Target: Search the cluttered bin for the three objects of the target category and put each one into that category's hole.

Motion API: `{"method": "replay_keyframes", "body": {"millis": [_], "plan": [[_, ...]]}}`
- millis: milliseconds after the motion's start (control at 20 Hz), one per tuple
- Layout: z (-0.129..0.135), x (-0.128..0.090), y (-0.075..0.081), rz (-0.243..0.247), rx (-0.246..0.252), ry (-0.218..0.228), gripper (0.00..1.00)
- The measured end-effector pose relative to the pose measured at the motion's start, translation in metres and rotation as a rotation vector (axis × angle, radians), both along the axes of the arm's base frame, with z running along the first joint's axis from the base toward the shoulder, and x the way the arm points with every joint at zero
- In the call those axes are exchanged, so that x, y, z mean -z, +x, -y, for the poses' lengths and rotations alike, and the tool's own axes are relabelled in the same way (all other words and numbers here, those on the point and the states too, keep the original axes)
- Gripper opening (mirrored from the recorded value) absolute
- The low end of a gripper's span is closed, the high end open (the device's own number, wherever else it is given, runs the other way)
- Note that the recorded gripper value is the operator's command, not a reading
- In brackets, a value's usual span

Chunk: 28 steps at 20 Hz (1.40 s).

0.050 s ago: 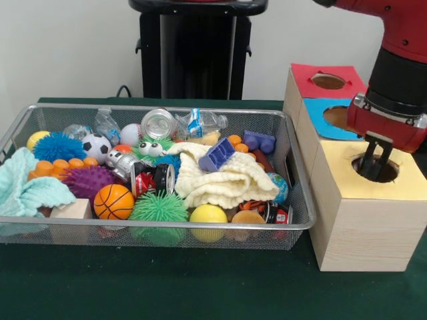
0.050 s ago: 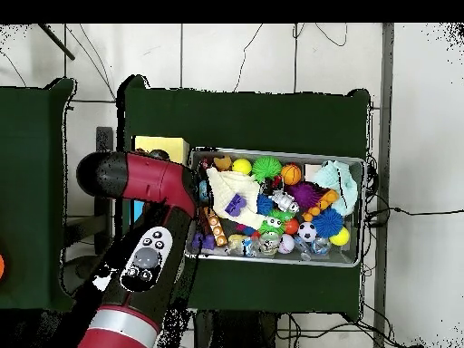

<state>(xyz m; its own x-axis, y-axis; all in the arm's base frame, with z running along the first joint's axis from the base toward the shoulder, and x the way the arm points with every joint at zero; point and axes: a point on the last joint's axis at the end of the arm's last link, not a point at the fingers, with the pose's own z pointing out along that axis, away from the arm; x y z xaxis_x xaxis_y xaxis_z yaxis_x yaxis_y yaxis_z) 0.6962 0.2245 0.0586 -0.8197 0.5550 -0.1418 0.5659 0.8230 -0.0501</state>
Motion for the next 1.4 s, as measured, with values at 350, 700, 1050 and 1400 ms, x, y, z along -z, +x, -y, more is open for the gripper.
{"method": "replay_keyframes", "body": {"millis": [350, 700, 1050, 1400], "plan": [[0.0, -0.03, 0.012, 0.042, 0.008, 0.024, 0.0], [0.011, -0.057, 0.025, 0.08, 0.028, 0.04, 0.0], [0.035, -0.081, 0.042, 0.118, 0.042, 0.035, 0.0], [0.072, -0.117, 0.058, 0.132, 0.018, -0.008, 0.0]]}}
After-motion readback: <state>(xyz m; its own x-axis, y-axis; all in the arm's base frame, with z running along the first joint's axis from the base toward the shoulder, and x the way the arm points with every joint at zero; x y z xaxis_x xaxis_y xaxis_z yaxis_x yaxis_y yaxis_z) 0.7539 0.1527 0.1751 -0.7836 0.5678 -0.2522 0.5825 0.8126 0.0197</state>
